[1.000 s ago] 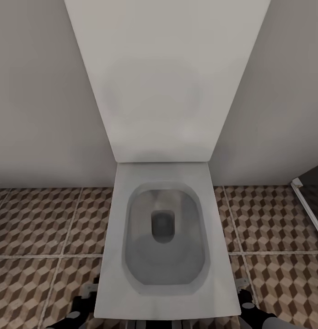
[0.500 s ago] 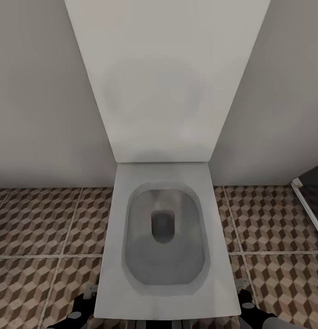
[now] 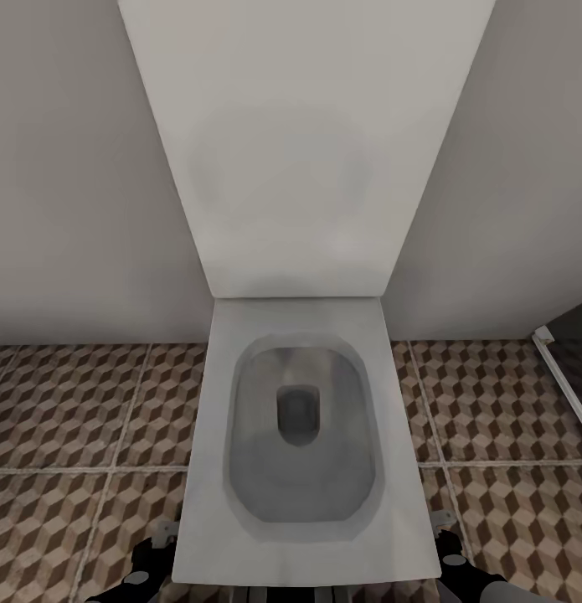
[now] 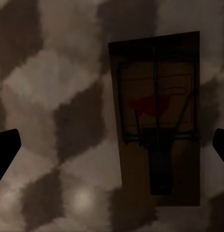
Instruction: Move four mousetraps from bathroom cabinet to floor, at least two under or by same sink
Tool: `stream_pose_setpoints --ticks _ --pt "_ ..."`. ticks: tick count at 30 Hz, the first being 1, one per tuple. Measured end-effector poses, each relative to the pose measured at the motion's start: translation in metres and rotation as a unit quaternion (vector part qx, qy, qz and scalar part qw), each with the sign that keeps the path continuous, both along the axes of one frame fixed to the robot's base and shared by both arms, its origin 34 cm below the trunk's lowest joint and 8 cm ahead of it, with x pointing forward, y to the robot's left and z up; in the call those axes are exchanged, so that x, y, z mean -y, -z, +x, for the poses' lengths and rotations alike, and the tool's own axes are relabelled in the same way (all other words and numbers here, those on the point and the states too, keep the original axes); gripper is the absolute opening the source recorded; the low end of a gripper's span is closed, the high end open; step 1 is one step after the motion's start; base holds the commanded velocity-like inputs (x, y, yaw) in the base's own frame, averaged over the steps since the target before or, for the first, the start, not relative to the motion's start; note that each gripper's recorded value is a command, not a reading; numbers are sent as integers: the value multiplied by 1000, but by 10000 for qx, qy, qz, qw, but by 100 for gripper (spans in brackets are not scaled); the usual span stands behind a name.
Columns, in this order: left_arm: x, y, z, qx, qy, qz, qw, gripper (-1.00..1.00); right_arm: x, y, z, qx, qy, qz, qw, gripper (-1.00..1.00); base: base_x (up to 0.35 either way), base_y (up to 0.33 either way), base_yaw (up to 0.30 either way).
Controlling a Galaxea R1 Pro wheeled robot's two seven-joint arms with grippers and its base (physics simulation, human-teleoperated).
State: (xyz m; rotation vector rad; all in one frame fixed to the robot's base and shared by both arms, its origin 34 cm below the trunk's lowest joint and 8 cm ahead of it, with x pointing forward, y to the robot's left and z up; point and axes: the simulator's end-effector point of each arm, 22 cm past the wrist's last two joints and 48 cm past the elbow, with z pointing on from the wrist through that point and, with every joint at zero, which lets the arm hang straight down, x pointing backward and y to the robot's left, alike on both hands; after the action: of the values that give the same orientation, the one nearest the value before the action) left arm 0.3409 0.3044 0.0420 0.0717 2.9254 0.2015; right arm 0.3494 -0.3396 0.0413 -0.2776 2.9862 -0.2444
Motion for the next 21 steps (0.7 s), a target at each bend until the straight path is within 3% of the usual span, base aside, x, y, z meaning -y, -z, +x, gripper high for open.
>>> stream_pose_setpoints --ticks 21 --pt "0 -1 3 65 -16 17 10000 100 0 0 0 0 0 0 10000 100 -4 0 0"
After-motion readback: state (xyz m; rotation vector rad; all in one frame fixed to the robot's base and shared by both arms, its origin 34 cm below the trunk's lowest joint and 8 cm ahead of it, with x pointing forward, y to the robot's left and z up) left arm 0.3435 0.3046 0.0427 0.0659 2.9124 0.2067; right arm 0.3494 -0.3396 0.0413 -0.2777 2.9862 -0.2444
